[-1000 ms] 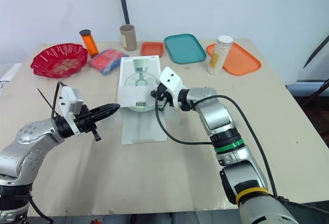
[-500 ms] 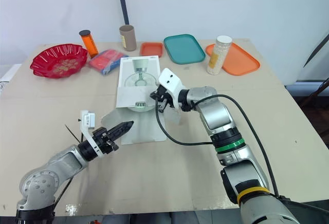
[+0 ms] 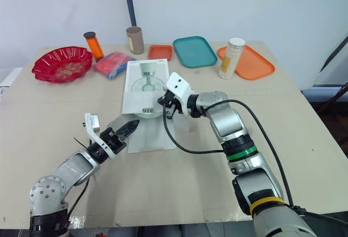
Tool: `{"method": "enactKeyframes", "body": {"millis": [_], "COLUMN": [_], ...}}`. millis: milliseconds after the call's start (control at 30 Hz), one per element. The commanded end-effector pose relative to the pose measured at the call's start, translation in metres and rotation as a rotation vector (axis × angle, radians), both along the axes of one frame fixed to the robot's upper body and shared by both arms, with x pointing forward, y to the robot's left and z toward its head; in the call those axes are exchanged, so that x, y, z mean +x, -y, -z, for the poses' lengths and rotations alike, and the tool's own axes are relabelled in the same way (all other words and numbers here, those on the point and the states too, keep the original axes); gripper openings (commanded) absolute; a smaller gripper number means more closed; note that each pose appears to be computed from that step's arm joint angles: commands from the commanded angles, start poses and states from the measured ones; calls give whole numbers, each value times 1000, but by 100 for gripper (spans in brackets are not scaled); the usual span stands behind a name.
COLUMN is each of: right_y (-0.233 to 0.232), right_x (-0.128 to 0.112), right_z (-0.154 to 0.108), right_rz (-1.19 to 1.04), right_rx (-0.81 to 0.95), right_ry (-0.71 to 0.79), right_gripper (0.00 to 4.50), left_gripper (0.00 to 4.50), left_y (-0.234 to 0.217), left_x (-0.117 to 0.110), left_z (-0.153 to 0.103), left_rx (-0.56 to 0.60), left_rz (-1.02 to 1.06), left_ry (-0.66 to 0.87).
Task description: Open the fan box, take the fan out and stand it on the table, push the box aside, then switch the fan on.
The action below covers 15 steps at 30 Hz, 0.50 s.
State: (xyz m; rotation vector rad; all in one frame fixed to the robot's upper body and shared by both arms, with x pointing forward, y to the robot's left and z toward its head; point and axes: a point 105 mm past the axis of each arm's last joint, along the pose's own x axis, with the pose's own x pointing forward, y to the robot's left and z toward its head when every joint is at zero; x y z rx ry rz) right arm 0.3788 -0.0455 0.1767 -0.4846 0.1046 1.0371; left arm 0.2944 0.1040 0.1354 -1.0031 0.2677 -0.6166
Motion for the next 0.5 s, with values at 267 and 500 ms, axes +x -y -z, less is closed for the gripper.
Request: {"method": "enactKeyframes", "body": {"millis": [267,500], "right_y": [0,1], "right_x": [0,0], "right_z": [-6,-6], "right_rz": [7,13], "right_rx": [-3,0], "right_ry": [36,38], "right_gripper": [7,7], "left_gripper": [0,0], "left_y": [14,7], "left_x": [8,2], "left_z": [-8,-12], "left_rx": [-58,-78], "left_rz": [65,73], "left_ry": [0,16]}}
